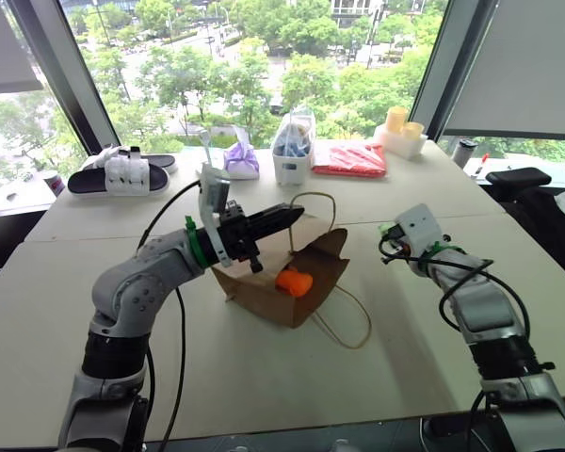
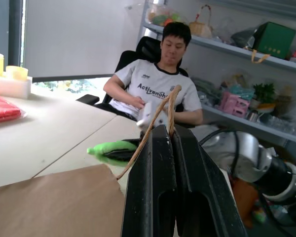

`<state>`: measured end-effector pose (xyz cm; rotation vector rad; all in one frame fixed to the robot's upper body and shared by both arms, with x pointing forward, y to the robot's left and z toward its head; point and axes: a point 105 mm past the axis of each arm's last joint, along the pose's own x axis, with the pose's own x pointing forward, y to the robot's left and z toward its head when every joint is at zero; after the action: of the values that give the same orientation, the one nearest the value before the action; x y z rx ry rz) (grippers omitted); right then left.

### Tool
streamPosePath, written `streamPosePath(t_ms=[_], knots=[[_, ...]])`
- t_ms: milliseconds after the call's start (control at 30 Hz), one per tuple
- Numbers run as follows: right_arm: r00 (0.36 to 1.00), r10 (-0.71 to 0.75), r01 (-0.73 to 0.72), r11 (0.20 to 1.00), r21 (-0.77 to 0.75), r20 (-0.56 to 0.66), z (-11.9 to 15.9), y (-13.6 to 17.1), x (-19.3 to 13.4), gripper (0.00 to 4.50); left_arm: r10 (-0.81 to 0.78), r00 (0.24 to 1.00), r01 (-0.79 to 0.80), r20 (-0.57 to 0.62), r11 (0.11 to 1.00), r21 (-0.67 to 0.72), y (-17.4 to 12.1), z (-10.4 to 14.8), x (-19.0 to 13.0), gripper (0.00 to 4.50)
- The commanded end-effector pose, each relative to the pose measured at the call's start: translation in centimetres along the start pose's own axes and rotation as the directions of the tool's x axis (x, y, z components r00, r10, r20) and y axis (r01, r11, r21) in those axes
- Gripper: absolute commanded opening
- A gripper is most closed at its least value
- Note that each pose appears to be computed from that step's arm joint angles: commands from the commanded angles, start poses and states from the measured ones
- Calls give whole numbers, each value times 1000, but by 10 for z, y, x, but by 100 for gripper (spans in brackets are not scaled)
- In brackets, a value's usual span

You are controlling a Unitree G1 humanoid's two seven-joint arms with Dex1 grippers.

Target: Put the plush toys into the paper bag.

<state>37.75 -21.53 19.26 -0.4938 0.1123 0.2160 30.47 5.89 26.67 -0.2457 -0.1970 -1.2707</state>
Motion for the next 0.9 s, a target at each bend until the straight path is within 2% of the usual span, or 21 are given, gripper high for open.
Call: streamPosePath(t_ms=[33,233,400,533,833,900], knots=[[994,65,-67,997,28,93,37,10,-36,1,-31,999,30,33,999,40,-2,12,3,0],[944,282,-302,947,106,169,55,69,-65,1,-61,998,60,22,998,35,0,11,5,0],[914,368,-393,907,151,170,49,106,-56,1,-72,997,71,23,997,33,0,12,6,0],[898,394,-426,891,160,196,53,124,-38,1,-77,997,76,28,997,34,-3,13,7,0],[895,335,-387,912,137,294,67,142,23,1,-67,997,65,38,997,33,-9,14,7,0],[891,339,-390,912,126,303,66,147,28,94,-64,997,62,38,997,33,-9,14,7,0]])
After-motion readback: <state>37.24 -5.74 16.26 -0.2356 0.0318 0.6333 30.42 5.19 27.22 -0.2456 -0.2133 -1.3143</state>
